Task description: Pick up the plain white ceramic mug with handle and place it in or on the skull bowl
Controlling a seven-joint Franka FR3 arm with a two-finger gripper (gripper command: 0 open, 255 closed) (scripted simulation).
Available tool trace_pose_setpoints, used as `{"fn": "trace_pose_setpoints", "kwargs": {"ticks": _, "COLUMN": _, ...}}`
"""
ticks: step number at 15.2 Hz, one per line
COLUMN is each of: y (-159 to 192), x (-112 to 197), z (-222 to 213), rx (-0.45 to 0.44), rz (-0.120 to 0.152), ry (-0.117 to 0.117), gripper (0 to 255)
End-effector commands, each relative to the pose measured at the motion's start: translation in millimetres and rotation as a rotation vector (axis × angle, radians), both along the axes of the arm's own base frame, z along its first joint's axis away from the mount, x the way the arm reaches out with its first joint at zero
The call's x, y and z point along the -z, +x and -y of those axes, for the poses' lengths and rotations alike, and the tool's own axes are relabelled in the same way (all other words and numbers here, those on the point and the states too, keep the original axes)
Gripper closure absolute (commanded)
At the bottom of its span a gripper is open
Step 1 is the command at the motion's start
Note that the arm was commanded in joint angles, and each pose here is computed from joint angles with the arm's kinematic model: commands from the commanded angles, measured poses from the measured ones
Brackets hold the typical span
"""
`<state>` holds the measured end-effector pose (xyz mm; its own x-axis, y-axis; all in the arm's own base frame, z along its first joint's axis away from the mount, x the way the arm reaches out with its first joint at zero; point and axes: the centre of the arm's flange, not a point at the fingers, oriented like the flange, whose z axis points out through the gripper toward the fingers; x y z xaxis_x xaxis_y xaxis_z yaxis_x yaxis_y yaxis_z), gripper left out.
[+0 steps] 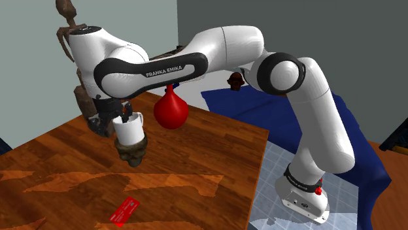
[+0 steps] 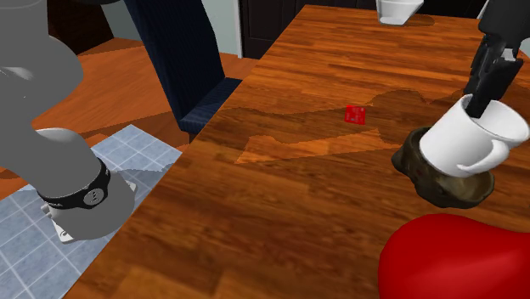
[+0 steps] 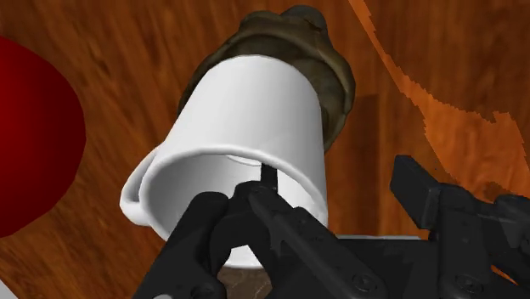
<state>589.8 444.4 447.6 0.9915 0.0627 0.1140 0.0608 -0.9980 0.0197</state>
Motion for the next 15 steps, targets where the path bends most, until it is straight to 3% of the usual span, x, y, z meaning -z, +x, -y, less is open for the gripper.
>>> {"fn": "trace_pose_setpoints", "kwargs": {"ticks": 1, "y": 0, "x": 0, "z": 0, "rx": 0.000, "rz": 0.000, "ry": 0.000, "gripper": 0}}
{"fn": "trace_pose_setpoints", "kwargs": {"ticks": 4, "y": 0, "x": 0, "z": 0, "rx": 0.000, "rz": 0.000, "ry": 0.000, "gripper": 0}}
{"fn": "trace_pose_setpoints", "kwargs": {"ticks": 8, "y": -6, "x": -50, "z": -1, "rx": 0.000, "rz": 0.000, "ry": 0.000, "gripper": 0}}
{"fn": "trace_pose_setpoints", "kwargs": {"ticks": 15, "y": -6, "x": -50, "z": -1, "rx": 0.000, "rz": 0.000, "ry": 0.000, "gripper": 0}}
